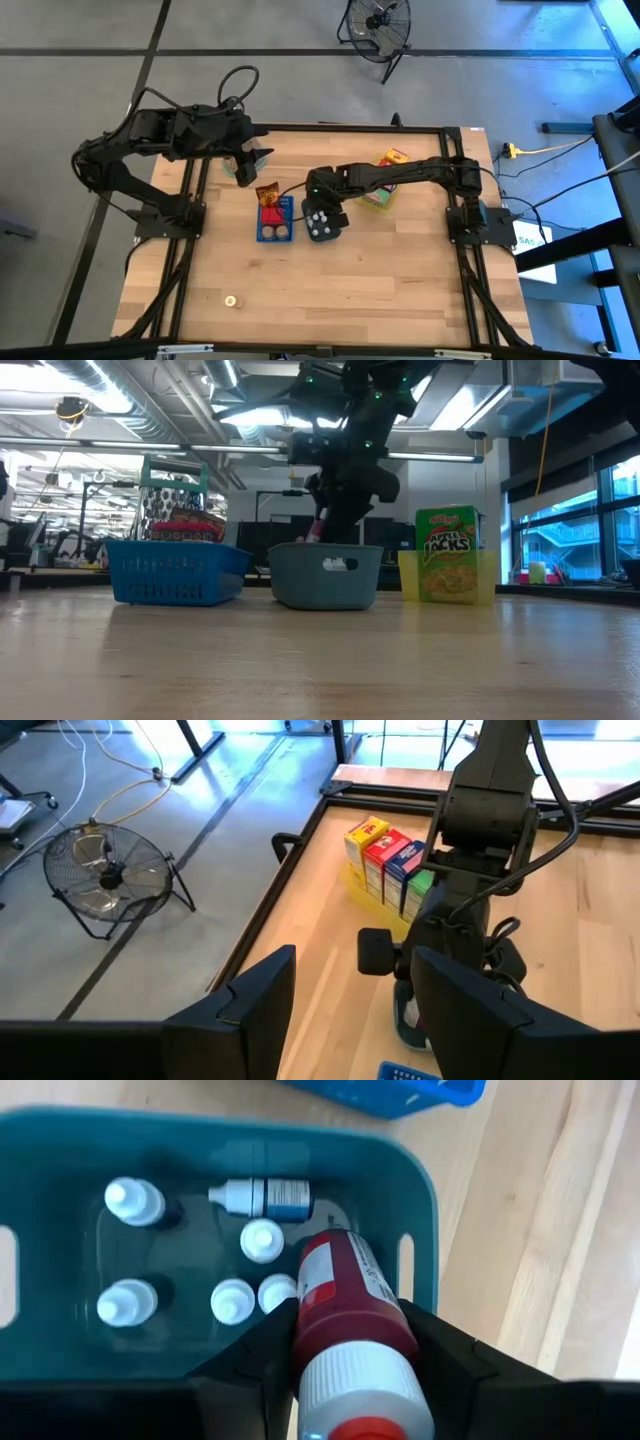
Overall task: Pick & Place Kitchen Items
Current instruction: Put the red food coloring bottle into the gray bin
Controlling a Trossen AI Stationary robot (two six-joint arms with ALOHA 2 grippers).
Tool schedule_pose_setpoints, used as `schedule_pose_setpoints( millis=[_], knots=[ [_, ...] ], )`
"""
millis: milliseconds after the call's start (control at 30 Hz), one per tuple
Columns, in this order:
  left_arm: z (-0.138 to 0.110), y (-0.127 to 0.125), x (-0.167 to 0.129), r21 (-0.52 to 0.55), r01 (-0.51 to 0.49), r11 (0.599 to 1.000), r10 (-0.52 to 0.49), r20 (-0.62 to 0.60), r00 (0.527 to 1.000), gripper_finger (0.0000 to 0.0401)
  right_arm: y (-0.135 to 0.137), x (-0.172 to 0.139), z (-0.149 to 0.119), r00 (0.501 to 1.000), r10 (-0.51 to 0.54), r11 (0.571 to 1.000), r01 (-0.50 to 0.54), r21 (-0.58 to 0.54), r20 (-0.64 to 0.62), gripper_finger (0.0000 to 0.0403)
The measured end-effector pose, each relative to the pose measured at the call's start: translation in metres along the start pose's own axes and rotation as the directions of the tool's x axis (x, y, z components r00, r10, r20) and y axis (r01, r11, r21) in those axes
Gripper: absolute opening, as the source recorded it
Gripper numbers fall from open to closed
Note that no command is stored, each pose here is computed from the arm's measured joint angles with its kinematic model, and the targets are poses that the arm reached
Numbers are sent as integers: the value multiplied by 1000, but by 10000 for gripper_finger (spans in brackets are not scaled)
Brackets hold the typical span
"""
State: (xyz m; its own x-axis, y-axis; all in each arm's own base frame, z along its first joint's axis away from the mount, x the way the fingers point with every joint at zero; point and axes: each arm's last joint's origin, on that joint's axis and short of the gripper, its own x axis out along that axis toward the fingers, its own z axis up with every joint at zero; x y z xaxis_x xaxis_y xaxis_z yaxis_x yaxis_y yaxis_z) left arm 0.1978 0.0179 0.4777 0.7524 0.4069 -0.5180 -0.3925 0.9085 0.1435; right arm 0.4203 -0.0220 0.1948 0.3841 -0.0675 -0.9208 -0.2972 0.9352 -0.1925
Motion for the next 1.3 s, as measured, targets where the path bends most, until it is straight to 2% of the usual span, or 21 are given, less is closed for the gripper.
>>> schedule_pose_setpoints(
  millis=[300,400,533,833,1300],
  knots=[
    [0,0,0,-8,1,1000,-1,-1,1000,196,-1,0,2,1000,0,1000,-1,15,26,149],
    [0,-1,0,-8,29,1000,-30,-3,1000,196,-2,0,2,1000,-2,1000,1,20,27,151],
    [0,-2,0,-11,74,997,-74,-7,997,196,-5,3,-1,1000,1,1000,-1,31,5,152],
    [-1,-2,0,-9,77,997,-77,-14,997,196,-4,14,-5,999,17,999,-16,40,-37,154],
    [-3,-2,0,0,75,997,-75,-36,997,196,-4,15,-5,999,0,999,1,45,-44,203]
  ],
)
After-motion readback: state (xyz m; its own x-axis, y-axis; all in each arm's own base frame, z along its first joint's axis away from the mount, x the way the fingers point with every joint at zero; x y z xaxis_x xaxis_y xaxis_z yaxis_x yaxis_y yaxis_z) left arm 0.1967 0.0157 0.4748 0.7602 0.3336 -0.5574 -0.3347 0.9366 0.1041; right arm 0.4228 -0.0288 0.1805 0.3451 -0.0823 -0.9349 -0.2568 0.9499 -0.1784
